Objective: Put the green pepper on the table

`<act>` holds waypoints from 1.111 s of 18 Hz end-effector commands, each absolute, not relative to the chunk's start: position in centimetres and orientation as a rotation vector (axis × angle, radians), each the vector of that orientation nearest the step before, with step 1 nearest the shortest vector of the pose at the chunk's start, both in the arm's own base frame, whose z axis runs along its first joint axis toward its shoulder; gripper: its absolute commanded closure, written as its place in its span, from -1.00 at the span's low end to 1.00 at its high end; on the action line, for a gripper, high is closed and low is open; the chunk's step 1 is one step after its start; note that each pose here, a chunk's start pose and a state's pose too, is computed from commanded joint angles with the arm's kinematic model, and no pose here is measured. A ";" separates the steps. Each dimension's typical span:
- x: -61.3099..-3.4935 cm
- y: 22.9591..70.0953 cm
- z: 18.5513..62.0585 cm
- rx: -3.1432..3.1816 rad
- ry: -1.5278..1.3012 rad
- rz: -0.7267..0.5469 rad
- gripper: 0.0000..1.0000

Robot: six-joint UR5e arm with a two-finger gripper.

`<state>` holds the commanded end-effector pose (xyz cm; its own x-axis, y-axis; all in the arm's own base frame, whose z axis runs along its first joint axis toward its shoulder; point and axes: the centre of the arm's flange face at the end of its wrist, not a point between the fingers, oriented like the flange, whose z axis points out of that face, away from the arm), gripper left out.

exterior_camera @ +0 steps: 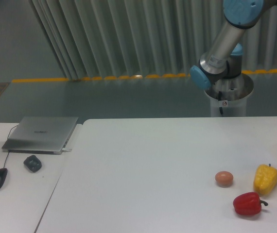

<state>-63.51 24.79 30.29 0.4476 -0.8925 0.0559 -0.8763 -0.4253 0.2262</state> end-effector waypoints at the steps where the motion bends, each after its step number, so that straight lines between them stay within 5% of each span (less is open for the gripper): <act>1: -63.4 24.9 30.4 2.469 -1.539 -0.106 0.24; 17: -57.7 31.1 37.4 2.712 -1.503 0.074 0.32; 20: -55.6 34.1 37.8 2.938 -1.268 0.094 0.32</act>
